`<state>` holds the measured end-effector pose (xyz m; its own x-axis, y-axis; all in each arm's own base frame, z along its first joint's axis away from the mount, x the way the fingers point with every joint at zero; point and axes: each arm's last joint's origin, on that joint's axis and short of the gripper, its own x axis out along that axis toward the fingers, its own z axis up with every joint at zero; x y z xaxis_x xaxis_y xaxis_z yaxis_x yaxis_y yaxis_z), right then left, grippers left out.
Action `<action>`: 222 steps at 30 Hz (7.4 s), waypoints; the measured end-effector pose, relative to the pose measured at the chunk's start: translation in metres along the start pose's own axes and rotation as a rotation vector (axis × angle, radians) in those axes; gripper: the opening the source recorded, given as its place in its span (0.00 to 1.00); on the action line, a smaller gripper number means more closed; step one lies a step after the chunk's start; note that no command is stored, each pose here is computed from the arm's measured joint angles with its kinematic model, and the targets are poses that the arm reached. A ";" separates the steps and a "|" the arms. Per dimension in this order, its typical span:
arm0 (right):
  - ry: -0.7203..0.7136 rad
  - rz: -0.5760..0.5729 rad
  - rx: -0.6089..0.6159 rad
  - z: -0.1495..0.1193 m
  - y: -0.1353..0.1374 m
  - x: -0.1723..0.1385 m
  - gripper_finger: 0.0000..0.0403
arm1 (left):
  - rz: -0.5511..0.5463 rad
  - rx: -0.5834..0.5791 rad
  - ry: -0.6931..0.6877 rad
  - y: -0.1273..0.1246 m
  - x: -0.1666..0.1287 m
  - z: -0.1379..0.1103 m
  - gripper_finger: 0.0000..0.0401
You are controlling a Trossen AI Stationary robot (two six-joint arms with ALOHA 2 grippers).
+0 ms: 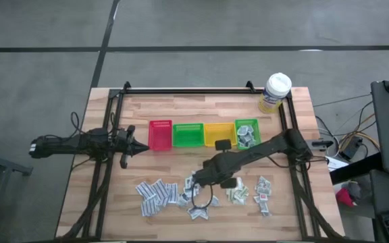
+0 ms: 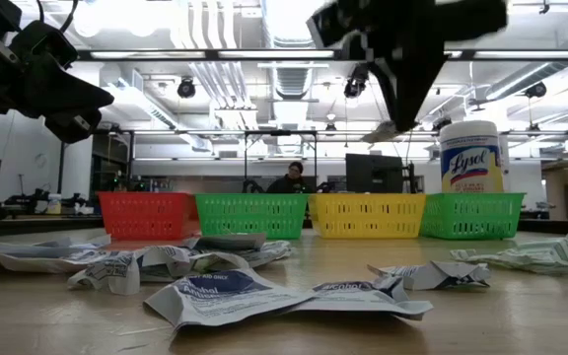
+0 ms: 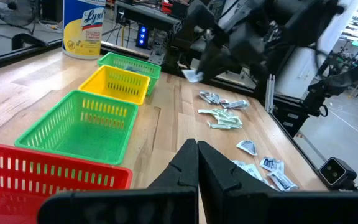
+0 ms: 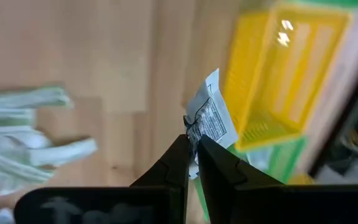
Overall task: Pick & Place First Aid Supplies
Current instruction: Put the blue alcohol pad into the right green bin
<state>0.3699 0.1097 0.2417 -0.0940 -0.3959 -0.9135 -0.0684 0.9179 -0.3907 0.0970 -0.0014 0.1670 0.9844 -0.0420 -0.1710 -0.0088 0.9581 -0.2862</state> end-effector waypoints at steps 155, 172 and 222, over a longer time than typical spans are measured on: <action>-0.378 0.573 0.049 0.001 0.109 0.017 0.28 | 0.008 -0.008 0.003 0.000 0.000 0.000 0.00; -0.279 0.457 0.073 0.014 0.107 0.034 0.26 | 0.009 -0.009 0.004 0.000 0.000 0.000 0.00; -0.225 0.305 0.067 0.013 0.108 0.060 0.02 | 0.009 -0.012 0.003 0.000 0.000 0.000 0.00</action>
<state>0.3698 0.1855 0.1431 0.1206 -0.0960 -0.9880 -0.0048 0.9952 -0.0973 0.0973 -0.0011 0.1665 0.9837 -0.0347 -0.1766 -0.0194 0.9551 -0.2957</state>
